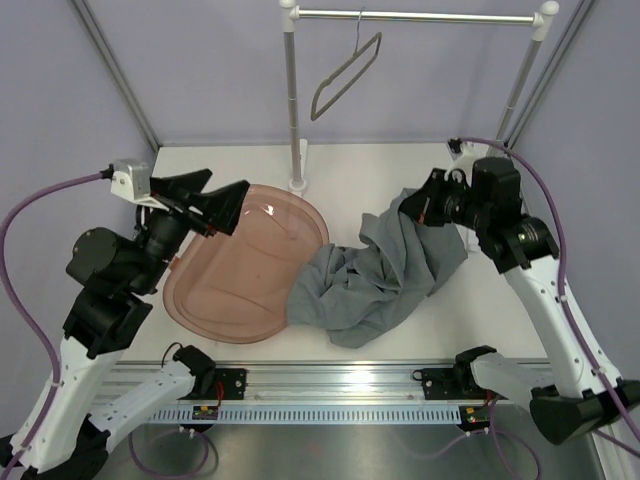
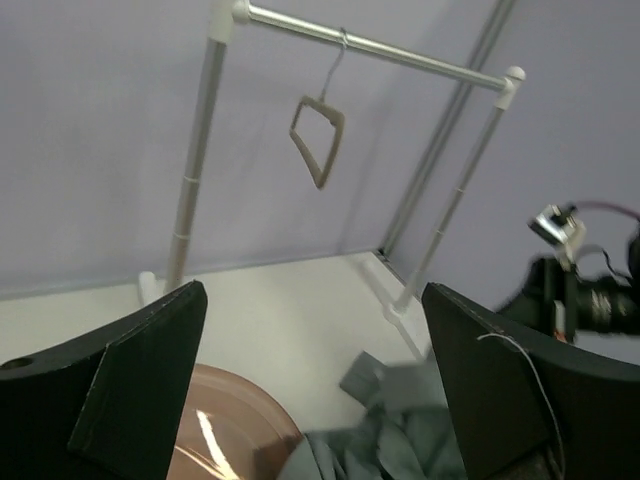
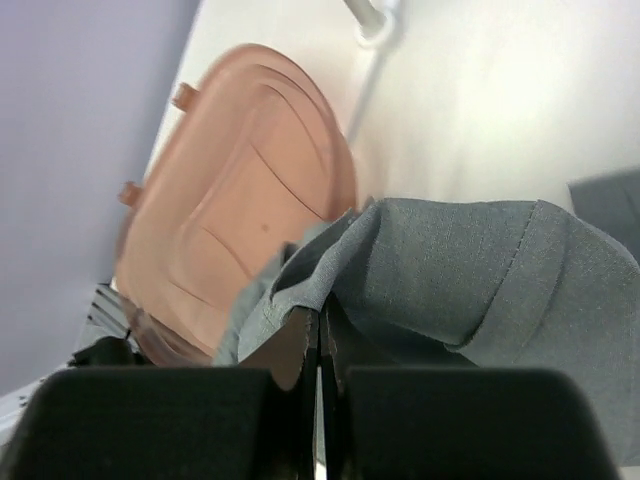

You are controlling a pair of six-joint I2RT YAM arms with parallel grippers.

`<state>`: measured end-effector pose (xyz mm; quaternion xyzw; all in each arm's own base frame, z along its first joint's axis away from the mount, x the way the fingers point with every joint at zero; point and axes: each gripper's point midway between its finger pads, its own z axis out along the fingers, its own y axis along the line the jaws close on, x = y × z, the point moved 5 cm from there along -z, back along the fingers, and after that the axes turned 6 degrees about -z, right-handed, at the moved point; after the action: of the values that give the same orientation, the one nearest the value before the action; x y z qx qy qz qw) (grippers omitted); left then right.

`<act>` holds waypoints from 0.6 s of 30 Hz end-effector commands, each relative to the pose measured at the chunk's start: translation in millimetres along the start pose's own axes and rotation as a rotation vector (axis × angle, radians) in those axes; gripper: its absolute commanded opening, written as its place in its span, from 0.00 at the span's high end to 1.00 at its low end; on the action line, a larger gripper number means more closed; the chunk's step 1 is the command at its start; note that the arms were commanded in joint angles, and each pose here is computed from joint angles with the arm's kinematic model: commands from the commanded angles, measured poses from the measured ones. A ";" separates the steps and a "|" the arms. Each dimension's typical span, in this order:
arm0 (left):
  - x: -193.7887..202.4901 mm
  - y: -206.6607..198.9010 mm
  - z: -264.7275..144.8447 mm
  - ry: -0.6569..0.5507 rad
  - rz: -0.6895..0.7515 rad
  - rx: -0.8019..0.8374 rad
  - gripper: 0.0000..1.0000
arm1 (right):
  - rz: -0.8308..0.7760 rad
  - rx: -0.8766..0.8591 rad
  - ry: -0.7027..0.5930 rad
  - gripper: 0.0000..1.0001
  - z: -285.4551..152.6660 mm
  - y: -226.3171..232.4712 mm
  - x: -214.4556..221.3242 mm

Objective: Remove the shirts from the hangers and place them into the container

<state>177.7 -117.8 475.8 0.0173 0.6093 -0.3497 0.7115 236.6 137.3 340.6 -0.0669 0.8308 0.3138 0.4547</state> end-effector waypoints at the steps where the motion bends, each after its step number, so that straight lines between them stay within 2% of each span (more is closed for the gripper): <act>1: 69.2 -14.6 -12.4 0.291 -0.158 0.173 0.08 | -0.130 -0.204 -0.103 1.00 -1.3 62.8 -60.6; 2: 78.1 -19.3 -17.9 0.334 -0.180 0.220 0.10 | -0.149 -0.192 -0.066 1.00 18.4 64.6 -63.2; 4: 98.1 -24.9 -35.0 0.410 -0.230 0.302 0.13 | -0.180 -0.213 -0.058 1.00 26.7 86.0 -81.8; 6: 107.0 -19.8 -46.6 0.428 -0.247 0.283 0.16 | -0.218 -0.261 -0.026 1.00 31.0 110.2 -82.5; 7: 106.0 -17.1 -59.7 0.418 -0.251 0.271 0.17 | -0.240 -0.292 -0.064 1.00 24.0 126.2 -97.1; 9: 116.0 -9.9 -72.4 0.428 -0.262 0.244 0.19 | -0.263 -0.330 -0.022 1.00 36.6 145.0 -92.5; 11: 121.4 -6.9 -89.1 0.431 -0.286 0.242 0.20 | -0.278 -0.368 -0.035 1.00 42.3 162.2 -102.9; 15: 130.5 2.5 -106.7 0.435 -0.293 0.201 0.01 | -0.321 -0.450 -0.034 1.00 37.4 200.4 -106.3; 18: 116.1 4.5 -114.4 0.351 -0.254 0.200 0.01 | -0.330 -0.490 -0.008 1.00 41.8 216.5 -97.2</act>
<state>87.3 -123.1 344.5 0.0758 0.6871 -0.4902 0.5309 257.8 312.5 487.4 -0.2833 0.7244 0.4161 0.4711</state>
